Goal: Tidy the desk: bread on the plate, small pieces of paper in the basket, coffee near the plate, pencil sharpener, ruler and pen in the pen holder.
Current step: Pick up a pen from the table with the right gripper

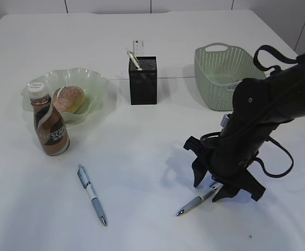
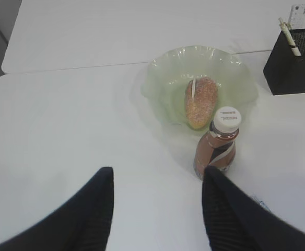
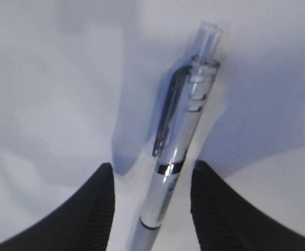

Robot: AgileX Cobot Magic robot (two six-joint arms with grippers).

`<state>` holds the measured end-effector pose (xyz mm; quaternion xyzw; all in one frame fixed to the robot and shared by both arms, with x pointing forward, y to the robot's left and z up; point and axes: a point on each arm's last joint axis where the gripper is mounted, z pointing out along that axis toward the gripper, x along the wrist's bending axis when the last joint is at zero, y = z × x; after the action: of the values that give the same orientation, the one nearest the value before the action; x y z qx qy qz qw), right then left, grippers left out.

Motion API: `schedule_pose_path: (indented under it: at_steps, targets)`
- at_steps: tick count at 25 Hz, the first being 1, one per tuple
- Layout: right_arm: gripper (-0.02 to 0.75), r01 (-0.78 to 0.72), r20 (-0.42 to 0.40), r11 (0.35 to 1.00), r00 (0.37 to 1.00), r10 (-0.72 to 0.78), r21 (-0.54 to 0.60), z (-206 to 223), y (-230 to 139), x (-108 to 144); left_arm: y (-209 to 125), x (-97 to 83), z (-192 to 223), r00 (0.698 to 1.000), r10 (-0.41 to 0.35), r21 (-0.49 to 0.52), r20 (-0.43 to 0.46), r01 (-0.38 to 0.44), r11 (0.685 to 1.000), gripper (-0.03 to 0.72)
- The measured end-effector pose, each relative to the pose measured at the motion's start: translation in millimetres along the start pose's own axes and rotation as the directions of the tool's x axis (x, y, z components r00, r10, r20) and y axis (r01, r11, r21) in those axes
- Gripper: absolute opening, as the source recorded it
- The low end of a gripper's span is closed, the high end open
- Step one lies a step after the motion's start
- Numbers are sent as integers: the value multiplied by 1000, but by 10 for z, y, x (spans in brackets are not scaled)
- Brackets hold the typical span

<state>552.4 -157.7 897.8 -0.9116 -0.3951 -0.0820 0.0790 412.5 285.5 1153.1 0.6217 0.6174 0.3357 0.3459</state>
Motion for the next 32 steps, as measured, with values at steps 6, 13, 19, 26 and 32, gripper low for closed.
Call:
schedule_pose_path:
  at_steps: [6, 13, 19, 26, 32]
  targets:
    - [386, -8, -8, 1000, 1000, 8, -6, 0, 6, 7, 2, 9, 0, 1000, 11, -2, -10, -11, 1000, 384]
    - [386, -18, -6, 1000, 1000, 18, -12, 0, 11, 5, 3, 12, 0, 1000, 15, -3, -13, -16, 1000, 384]
    - [386, -20, -1, 1000, 1000, 20, -23, 0, 21, 0, 3, 13, 0, 1000, 16, -3, -14, -16, 1000, 384]
    - [386, -22, 7, 999, 1000, 22, -34, 0, 31, -7, 3, 14, 0, 1000, 17, -3, -15, -17, 1000, 384]
    - [386, -25, 34, 999, 999, 26, -36, 0, 31, -32, 3, 14, 0, 1000, 17, -3, -15, -17, 1000, 384]
